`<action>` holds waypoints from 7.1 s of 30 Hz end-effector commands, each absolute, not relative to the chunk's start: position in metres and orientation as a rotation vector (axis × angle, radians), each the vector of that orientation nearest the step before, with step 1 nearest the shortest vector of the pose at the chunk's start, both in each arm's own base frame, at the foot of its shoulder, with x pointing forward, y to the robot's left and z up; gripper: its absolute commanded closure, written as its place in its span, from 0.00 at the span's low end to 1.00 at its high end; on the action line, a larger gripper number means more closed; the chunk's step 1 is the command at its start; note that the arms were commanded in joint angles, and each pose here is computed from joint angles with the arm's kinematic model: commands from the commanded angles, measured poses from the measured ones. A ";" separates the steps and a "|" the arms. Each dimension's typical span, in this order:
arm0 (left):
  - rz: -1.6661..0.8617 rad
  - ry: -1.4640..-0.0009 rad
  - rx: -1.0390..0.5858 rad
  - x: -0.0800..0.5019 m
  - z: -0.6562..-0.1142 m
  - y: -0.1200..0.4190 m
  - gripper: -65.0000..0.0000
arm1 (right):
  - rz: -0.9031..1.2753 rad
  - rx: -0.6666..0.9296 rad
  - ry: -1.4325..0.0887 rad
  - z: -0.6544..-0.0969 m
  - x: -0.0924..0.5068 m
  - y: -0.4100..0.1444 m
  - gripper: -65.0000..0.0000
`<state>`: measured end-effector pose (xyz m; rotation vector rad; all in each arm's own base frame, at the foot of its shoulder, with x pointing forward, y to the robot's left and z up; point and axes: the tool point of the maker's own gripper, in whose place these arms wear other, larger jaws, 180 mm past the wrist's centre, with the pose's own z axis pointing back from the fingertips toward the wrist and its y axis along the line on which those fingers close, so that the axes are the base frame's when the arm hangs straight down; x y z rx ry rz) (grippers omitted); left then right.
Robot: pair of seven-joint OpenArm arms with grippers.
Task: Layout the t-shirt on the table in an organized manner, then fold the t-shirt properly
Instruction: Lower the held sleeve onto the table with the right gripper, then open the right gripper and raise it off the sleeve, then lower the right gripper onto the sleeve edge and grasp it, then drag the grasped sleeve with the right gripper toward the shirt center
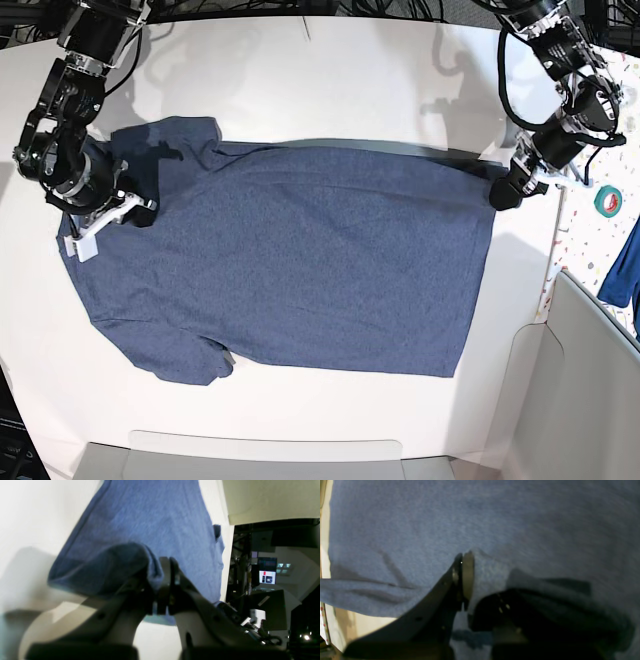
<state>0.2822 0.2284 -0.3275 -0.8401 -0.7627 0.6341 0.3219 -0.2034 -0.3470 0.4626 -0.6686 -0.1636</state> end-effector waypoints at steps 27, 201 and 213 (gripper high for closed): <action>0.601 -0.759 -0.802 0.284 -0.324 0.231 0.60 | -0.174 0.430 -0.727 -0.340 0.334 -0.225 0.50; 0.567 -0.676 -0.849 0.273 -0.332 0.212 0.59 | -0.399 0.922 -0.783 -0.317 0.373 -0.142 1.00; 0.569 -0.678 -0.848 0.273 -0.331 0.213 0.59 | -0.389 0.925 -0.796 -0.312 0.374 -0.142 0.25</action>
